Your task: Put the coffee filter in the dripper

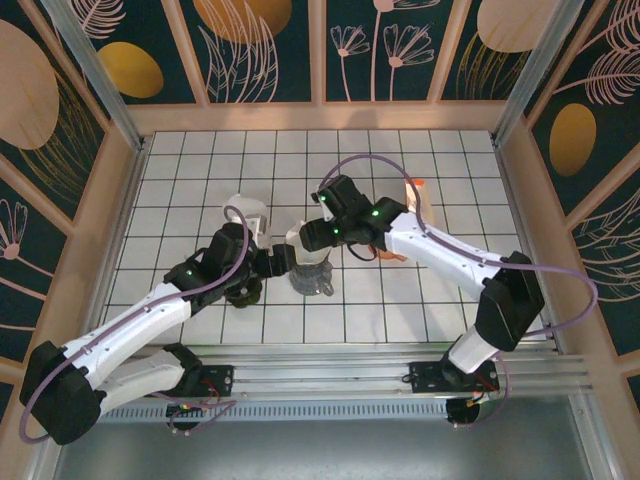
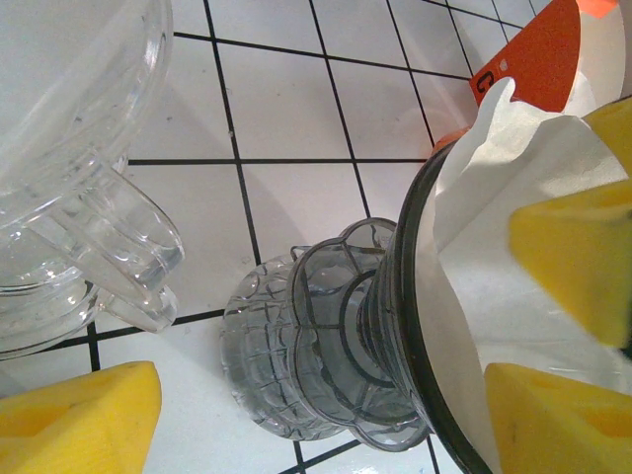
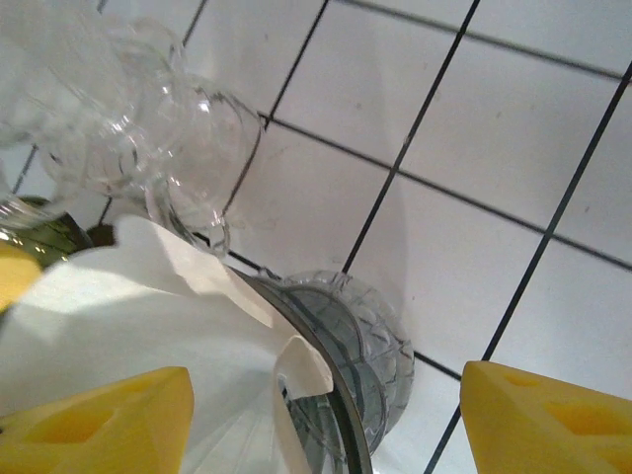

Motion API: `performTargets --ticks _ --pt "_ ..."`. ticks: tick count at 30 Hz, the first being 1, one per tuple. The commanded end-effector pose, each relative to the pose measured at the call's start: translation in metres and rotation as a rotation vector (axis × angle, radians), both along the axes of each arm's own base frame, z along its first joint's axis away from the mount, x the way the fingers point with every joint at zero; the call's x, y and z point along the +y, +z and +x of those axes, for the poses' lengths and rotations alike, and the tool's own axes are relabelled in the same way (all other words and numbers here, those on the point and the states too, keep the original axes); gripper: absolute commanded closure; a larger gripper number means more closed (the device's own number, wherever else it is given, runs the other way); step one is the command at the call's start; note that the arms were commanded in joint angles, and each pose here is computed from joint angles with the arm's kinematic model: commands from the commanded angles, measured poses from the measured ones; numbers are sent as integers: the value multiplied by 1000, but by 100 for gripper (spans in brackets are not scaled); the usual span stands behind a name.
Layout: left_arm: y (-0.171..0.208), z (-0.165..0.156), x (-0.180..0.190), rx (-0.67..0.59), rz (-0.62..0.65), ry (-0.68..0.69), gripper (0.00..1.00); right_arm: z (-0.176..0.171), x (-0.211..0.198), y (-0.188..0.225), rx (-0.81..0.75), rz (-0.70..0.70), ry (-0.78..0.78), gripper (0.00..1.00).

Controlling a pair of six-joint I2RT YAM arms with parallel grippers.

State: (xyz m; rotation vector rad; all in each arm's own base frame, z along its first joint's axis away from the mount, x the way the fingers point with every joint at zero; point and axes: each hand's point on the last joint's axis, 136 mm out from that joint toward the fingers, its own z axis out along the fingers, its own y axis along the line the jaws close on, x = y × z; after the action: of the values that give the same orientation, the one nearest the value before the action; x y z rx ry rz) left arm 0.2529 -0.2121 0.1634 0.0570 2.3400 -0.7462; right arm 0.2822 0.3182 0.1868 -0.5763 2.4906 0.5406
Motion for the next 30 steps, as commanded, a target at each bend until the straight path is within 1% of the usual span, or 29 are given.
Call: performTargets --ticks 1,2,6,13,17,20,26,30 --pt "-8 -2 2 11 23 2 16 6 -5 44 -88 61 -36 27" --pt "-7 -2 3 10 23 5 16 9 -10 49 -108 57 -56 27" --pt "-7 -1 2 10 23 6 16 7 -21 54 -105 74 -79 27" --pt "-6 0 2 7 21 8 15 -3 -32 29 -56 56 -99 30" --pt "-8 -1 2 11 23 5 15 -6 -28 18 -32 63 -81 29" --pt "-7 0 2 9 23 9 15 -3 -26 12 -29 58 -85 29" --pt "-9 -2 3 14 25 8 16 11 -29 12 -61 61 -142 29" --pt "-9 -2 3 12 26 6 16 16 -36 3 -58 15 -177 30"
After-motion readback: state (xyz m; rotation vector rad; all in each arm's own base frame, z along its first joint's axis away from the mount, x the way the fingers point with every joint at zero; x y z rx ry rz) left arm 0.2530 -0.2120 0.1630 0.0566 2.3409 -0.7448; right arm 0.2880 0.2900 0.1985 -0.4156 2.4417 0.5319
